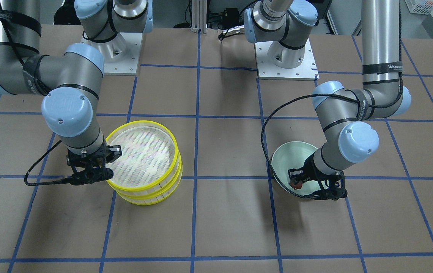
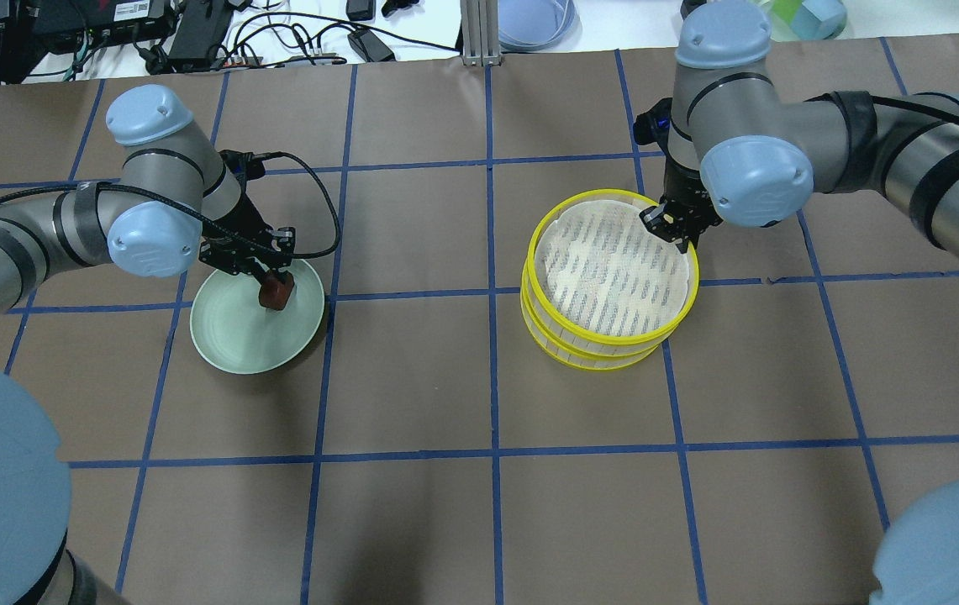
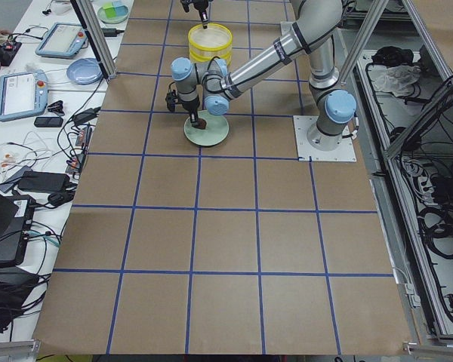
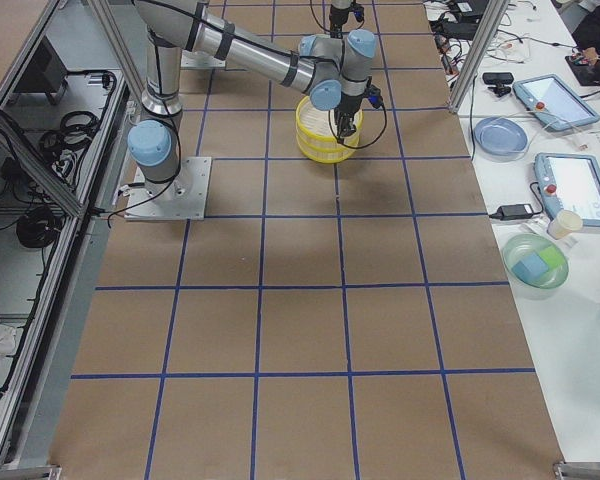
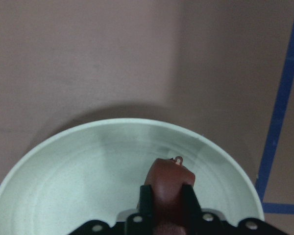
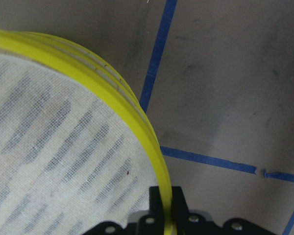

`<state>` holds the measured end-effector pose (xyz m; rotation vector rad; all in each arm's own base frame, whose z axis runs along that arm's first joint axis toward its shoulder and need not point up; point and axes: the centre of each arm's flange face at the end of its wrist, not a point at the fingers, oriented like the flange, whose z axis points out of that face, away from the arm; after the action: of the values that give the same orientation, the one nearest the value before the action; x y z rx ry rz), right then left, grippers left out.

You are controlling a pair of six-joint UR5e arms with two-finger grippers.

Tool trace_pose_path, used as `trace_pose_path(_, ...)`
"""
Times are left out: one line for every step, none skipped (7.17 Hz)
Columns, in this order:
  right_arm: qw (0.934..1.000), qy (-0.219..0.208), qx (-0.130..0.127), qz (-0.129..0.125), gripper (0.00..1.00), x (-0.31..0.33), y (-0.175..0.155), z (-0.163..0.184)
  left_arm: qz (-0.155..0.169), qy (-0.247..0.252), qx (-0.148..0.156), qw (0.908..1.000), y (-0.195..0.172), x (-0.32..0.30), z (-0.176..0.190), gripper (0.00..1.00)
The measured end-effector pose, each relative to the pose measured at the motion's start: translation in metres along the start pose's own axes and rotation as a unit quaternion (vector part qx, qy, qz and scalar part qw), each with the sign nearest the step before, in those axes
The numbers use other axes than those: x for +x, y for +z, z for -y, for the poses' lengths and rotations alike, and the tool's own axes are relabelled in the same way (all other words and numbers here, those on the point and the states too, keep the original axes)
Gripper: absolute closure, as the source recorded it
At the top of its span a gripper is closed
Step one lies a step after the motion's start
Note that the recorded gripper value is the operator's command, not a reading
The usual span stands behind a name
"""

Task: Stack buns with steamer

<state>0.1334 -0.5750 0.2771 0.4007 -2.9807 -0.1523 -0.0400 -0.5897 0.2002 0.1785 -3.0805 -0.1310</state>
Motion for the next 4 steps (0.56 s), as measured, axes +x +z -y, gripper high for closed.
trace_pose_path(1.0, 0.004, 0.0, 0.001, 1.0, -0.002, 0.0, 0.0, -0.001, 0.0, 0.003, 1.0, -0.002, -0.004, 0.001, 1.0)
trace_pose_path(0.9999, 0.011, 0.001, 0.0, 1.0, -0.007, -0.001, 0.0, 0.0, 0.001, 0.015, 0.9999, -0.014, -0.005, 0.004, 1.0)
trace_pose_path(0.9998, 0.019, 0.002, -0.003, 1.0, -0.015, -0.003, 0.0, 0.003, 0.001, 0.034, 0.9994, -0.035, -0.004, 0.005, 1.0)
trace_pose_path(0.9996, 0.026, 0.004, -0.006, 1.0, -0.021, -0.005, 0.0, 0.004, -0.002, 0.047, 0.9989, -0.067, 0.002, 0.003, 1.0)
